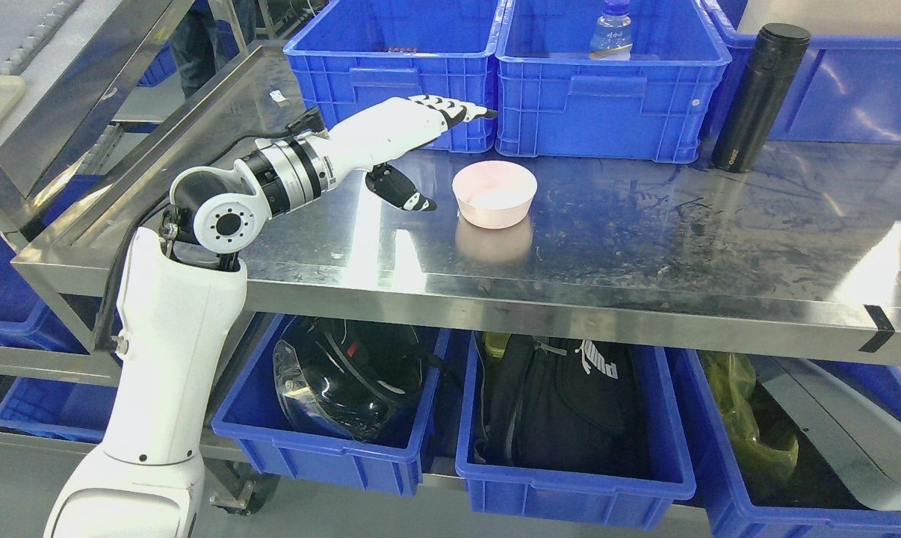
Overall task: Stack pink IKEA bowl on shelf middle layer
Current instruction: 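Raise the left hand and reach toward the pink bowl on the shelf, then hook the left hand fingers over the pink bowl's rim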
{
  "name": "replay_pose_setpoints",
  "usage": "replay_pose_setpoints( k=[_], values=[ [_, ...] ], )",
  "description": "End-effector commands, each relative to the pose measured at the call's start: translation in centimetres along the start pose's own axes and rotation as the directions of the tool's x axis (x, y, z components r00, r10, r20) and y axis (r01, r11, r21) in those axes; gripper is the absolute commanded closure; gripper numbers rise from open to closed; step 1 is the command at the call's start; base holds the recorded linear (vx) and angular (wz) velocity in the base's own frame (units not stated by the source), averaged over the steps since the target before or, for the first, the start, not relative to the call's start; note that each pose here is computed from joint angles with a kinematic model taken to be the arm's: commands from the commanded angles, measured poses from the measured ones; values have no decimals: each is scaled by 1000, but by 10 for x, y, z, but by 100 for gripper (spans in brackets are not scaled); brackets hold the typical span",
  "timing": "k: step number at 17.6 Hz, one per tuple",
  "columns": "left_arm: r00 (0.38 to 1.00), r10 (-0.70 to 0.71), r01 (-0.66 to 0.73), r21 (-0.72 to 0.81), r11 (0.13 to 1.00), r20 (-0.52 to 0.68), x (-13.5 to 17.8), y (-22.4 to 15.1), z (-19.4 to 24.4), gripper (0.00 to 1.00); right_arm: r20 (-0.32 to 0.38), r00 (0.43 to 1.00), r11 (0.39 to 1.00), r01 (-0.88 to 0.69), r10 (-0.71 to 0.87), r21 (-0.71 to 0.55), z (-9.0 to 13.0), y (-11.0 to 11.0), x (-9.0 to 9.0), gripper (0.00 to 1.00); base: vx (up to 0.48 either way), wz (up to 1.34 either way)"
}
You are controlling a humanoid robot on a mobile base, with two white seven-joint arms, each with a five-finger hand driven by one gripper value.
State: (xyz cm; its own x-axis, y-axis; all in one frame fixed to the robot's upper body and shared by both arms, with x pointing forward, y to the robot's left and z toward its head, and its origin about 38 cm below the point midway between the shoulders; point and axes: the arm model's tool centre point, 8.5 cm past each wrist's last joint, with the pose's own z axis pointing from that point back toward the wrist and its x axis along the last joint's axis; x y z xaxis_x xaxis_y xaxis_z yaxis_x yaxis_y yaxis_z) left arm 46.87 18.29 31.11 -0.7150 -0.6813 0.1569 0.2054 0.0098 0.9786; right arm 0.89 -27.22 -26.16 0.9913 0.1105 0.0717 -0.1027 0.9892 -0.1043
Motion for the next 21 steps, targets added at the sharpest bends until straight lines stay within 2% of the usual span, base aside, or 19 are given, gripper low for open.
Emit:
replay_pose_setpoints(
  k=[1,3,5,6,8,11,14,18,21],
  values=[
    [975,-175,137,-241,961,-141,-21,-7,-1,4,13,1000,1000,-1,2,-19,0,-11,3,0,0,0],
    [965,-196,133,-320,938,-173,-21,-14,-17,3,11,1000,1000,-1,2,-18,0,-11,2,0,0,0],
    [977,-186,132,-383,914,-106,1,-17,-52,2,11,1000,1000,-1,2,-18,0,-11,2,0,0,0],
    [974,-202,144,-401,905,-106,1,-12,-60,4,13,1000,1000,-1,2,-19,0,-11,3,0,0,0],
    [967,-220,148,-423,894,-128,-5,-2,-69,7,13,1000,1000,-1,2,-19,0,-11,3,0,0,0],
    [976,-173,93,-463,881,-132,-12,-21,-81,14,13,1000,1000,-1,2,-19,0,-11,3,0,0,0],
    [975,-159,59,-506,861,-157,-21,-38,-87,14,11,1000,1000,-1,2,-18,0,-11,2,0,0,0],
    [981,-143,57,-514,856,-129,-12,-52,-101,14,13,1000,1000,-1,2,-19,0,-11,3,0,0,0],
    [988,-131,69,-512,856,-85,7,-57,-115,15,11,1000,1000,-1,2,-18,0,-11,2,0,0,0]
  ],
)
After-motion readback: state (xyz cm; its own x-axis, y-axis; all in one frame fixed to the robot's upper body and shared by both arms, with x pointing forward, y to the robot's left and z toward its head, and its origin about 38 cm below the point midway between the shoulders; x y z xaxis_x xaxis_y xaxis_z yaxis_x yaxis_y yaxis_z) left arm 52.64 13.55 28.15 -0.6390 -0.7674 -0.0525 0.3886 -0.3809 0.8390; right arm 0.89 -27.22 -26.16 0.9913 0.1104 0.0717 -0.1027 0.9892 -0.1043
